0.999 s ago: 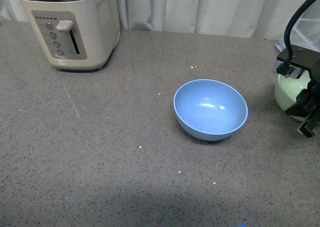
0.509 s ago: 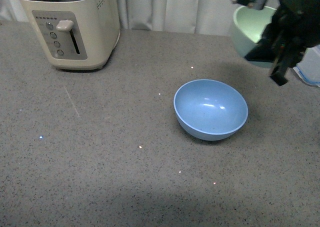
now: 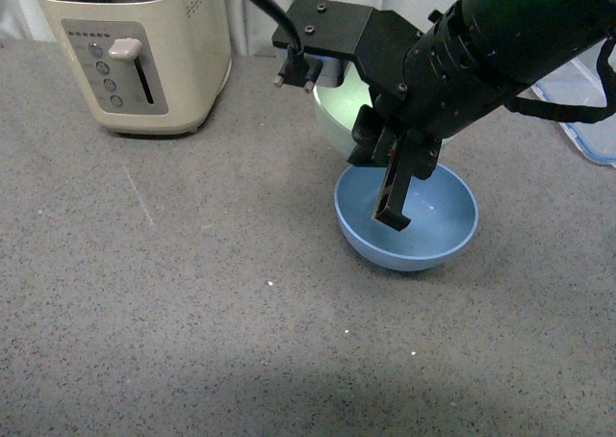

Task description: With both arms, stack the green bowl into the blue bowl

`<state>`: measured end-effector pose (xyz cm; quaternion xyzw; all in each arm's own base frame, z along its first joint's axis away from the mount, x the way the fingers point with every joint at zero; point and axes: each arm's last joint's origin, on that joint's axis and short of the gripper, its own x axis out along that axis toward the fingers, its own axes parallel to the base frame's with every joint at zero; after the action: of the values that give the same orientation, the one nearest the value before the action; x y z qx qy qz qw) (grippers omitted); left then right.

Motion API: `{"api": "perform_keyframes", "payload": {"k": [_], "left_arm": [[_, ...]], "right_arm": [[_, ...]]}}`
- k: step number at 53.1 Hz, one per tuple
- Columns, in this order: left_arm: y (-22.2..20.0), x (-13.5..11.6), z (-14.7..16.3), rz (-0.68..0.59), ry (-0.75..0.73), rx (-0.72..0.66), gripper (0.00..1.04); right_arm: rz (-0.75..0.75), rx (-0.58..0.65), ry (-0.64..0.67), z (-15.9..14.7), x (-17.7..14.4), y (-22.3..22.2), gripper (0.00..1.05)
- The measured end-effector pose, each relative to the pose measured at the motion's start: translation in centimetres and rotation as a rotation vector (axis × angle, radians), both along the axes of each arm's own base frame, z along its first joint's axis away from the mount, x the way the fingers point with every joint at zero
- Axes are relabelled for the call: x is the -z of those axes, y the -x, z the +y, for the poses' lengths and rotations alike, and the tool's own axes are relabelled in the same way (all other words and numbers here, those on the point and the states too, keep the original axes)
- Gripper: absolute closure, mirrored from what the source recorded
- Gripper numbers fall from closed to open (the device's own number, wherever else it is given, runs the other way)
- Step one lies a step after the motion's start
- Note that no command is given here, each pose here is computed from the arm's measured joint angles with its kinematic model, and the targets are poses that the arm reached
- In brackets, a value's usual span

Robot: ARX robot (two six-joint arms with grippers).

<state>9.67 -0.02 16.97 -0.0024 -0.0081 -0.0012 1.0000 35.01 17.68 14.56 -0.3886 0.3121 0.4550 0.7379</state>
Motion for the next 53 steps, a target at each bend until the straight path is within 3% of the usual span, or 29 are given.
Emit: {"api": "perform_keyframes", "payload": {"k": [44,53], "left_arm": [[0.0,0.0,0.0,0.0,0.0,0.0,0.06],[0.0,0.0,0.0,0.0,0.0,0.0,0.06]], "right_arm": [[0.064,0.007,0.051,-0.4,2.1,2.4,1.03],[0.103,0.048,-0.029,-0.7,1.3,2.4,0.76]]}}
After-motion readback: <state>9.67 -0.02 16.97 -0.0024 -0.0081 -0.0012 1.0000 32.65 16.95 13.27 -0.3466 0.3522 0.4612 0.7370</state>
